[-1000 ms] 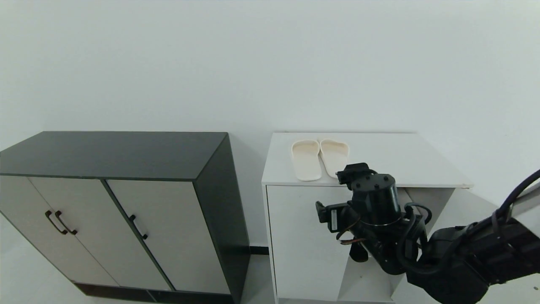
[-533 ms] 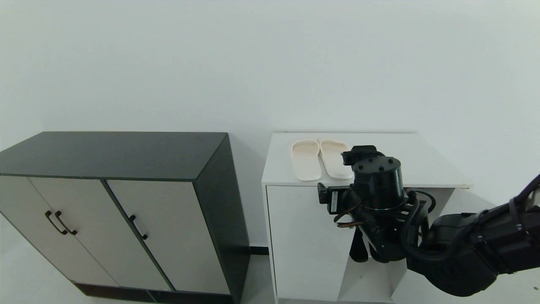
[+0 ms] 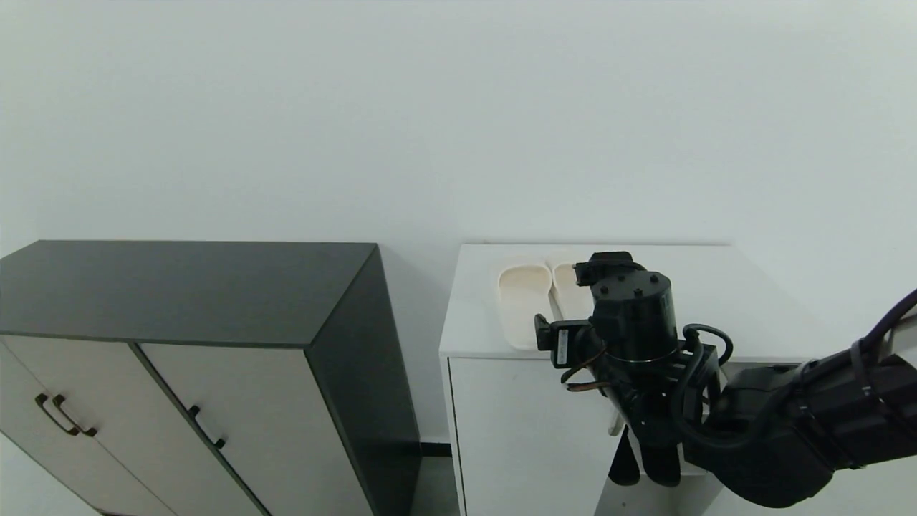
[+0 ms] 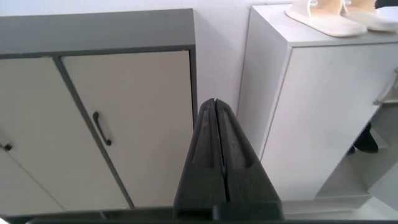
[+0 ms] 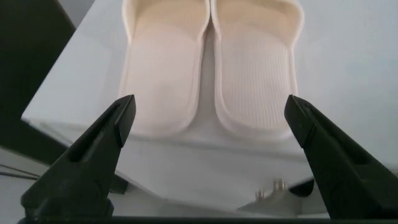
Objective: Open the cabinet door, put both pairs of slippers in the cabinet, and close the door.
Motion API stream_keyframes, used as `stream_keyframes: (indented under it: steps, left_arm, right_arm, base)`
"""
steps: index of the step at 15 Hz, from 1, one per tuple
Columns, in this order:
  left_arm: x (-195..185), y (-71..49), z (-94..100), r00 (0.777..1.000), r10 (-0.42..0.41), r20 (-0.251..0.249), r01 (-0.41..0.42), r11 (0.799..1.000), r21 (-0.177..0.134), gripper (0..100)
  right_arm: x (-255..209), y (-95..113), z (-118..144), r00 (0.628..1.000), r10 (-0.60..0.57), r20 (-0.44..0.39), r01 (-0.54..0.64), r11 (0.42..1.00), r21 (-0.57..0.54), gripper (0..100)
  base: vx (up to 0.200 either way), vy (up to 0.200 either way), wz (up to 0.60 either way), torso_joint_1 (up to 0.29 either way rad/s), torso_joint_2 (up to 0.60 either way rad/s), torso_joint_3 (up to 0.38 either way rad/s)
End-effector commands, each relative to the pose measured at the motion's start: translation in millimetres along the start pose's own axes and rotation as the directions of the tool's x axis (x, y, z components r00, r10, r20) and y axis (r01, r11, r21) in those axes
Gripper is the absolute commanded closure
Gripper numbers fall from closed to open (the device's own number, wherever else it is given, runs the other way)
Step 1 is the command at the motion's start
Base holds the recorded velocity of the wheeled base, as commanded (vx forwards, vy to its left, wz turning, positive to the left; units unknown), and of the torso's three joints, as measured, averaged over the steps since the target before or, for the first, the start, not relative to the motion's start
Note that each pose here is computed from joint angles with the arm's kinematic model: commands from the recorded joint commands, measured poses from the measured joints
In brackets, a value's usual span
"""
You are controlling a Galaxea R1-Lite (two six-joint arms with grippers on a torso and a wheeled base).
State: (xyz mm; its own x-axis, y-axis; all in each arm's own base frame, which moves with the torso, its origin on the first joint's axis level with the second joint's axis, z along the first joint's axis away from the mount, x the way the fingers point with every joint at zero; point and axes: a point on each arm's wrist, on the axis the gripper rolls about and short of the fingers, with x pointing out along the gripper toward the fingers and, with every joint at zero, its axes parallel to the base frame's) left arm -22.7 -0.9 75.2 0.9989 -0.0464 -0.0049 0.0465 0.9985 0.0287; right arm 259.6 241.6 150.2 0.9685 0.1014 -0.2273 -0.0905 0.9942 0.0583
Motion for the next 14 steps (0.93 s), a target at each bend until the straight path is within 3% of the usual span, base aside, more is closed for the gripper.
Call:
stream_keyframes:
  steps: [1,4,10,14]
  left_arm:
    - [0,0.0,0.0,1.0,0.0,0.0,0.0,1.0,0.0,100]
    - [0,0.0,0.0,1.0,0.0,0.0,0.0,1.0,0.0,100]
    - [0,0.0,0.0,1.0,0.0,0.0,0.0,1.0,-0.001,100]
    - [0,0.0,0.0,1.0,0.002,0.0,-0.002,1.0,-0.003,100]
  right_arm:
    - [1,0,-3,1.0,-0.002,-0.007,0.002,1.0,-0.005,0]
    - [5,2,-11,1.0,-0.004,-0.022,0.004,1.0,-0.012,0]
    - [23,9,-28,1.0,0.031,-0.005,-0.031,1.0,-0.003,0]
    - [48,3,-28,1.0,0.02,-0.001,-0.02,1.0,-0.019,0]
  base:
    - [0.2,0.0,0.0,0.007,0.0,-0.002]
    - [0.2,0.0,0.0,0.001,0.0,0.001]
    - [0.0,0.0,0.0,0.0,0.0,0.0]
    - [0.0,0.0,0.0,0.0,0.0,0.0]
